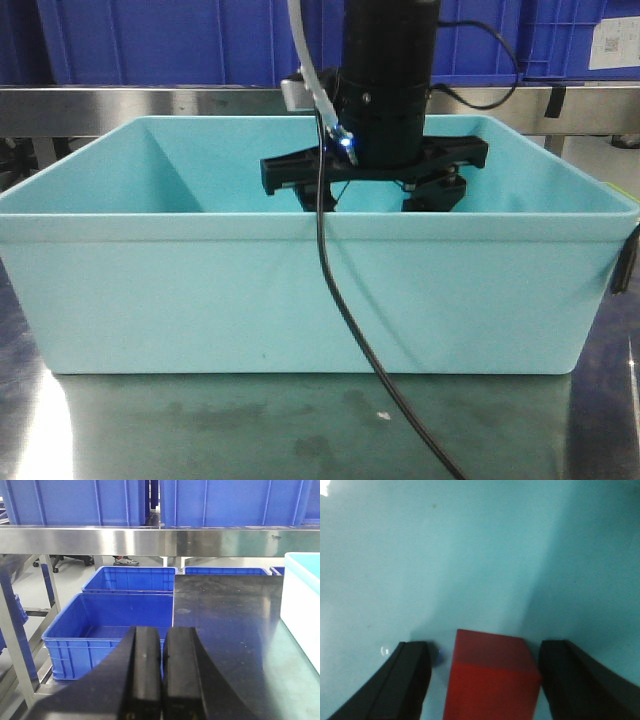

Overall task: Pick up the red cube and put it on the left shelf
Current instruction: 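Close the right gripper on the red cube and lift it, then raise the red cube out of the teal bin with the right gripper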

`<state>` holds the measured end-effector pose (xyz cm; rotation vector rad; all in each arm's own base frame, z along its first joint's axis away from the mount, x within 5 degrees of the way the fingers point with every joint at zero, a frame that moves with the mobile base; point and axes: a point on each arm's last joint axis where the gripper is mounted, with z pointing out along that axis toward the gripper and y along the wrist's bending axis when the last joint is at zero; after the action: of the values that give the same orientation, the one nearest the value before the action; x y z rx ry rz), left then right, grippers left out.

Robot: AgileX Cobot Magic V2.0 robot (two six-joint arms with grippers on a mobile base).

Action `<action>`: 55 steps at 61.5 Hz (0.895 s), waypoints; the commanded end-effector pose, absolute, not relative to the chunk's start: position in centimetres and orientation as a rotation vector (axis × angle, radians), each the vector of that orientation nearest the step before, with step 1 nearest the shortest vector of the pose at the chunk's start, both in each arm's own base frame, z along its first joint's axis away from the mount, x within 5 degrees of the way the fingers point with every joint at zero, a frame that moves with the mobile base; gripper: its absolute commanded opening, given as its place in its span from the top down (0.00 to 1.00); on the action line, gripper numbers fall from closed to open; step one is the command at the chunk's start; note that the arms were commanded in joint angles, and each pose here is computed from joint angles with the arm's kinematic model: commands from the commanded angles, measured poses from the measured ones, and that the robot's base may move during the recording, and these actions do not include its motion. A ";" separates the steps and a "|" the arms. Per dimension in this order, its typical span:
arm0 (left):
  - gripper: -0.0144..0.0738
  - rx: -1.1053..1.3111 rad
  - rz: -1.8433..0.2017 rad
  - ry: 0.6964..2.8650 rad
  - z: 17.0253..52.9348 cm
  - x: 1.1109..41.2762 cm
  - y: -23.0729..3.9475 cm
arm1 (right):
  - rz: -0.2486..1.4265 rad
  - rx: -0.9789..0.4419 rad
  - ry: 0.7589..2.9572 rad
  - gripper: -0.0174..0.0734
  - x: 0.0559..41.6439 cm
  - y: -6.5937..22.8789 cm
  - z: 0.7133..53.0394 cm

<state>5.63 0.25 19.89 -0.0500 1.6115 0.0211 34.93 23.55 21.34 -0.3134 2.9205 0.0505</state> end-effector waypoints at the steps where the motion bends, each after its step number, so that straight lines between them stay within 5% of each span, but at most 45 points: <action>1: 0.72 -0.054 0.017 1.532 20.0 5.6 0.3 | 0.088 -0.303 2.837 0.20 35.2 23.4 24.0; 22: 0.72 -0.054 0.017 1.532 20.0 5.6 0.3 | 0.092 -0.294 2.828 0.57 35.3 23.5 25.9; 37: 0.72 -0.054 0.017 1.532 20.0 5.6 0.3 | 0.191 -0.283 2.678 0.59 33.9 22.5 32.0; 55: 0.72 -0.054 0.017 1.532 20.0 5.6 0.3 | 0.267 -0.431 2.456 0.59 28.1 19.4 40.5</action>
<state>5.63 0.25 19.89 -0.0500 1.6115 0.0211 30.89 21.03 35.57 -0.3843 2.6180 0.2173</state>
